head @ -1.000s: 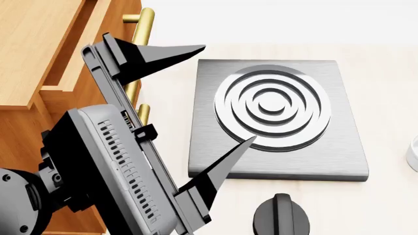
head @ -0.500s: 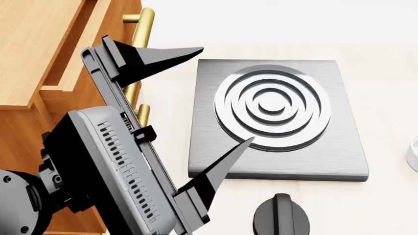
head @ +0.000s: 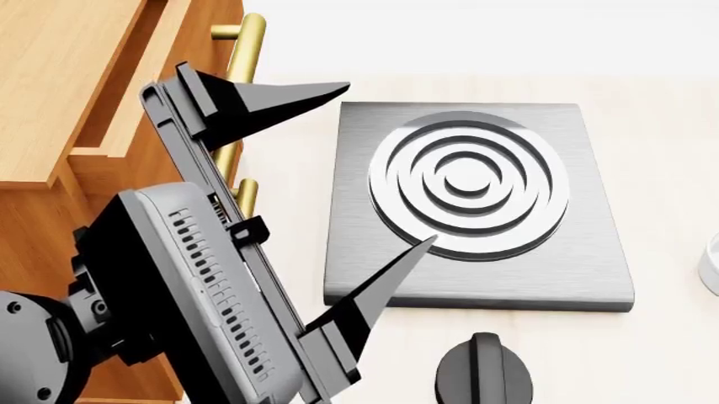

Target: Pick the akita bowl on the wooden cabinet and place it on the plate.

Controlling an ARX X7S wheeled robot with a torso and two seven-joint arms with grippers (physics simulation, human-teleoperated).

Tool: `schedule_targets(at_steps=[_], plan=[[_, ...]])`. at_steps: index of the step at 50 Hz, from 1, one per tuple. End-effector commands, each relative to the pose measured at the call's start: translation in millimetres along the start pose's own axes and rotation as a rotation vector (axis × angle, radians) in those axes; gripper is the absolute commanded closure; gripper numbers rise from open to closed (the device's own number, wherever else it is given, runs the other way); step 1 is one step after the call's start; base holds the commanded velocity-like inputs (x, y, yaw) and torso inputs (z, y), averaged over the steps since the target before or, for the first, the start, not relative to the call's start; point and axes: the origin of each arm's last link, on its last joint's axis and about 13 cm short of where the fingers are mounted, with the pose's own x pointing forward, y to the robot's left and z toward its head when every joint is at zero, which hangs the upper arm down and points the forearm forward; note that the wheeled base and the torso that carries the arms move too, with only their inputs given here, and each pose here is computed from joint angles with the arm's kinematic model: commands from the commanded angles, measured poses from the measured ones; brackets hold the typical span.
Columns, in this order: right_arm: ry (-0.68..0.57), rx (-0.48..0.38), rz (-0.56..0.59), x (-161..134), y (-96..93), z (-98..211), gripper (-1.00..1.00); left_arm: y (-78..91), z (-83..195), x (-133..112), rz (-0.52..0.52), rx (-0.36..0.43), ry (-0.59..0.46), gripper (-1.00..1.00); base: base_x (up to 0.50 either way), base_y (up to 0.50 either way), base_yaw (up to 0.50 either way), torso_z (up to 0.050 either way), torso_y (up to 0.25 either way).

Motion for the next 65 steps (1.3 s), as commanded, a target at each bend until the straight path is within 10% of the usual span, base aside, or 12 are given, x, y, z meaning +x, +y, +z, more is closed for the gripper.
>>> schedule_targets(at_steps=[1, 65], plan=[[-0.014, -0.019, -0.027, 11, -8.5, -4, 1.00, -0.8, -1, 0, -0.002, -0.002, 0.000, -1.00, 0.00, 0.00, 0.00, 0.000, 0.000], [-0.033, -0.071, -0.151, 48, -33.6, -21, 1.00, -2.9, -10, 0, 0.003, -0.019, 0.007, -1.00, 0.00, 0.00, 0.00, 0.000, 0.000]])
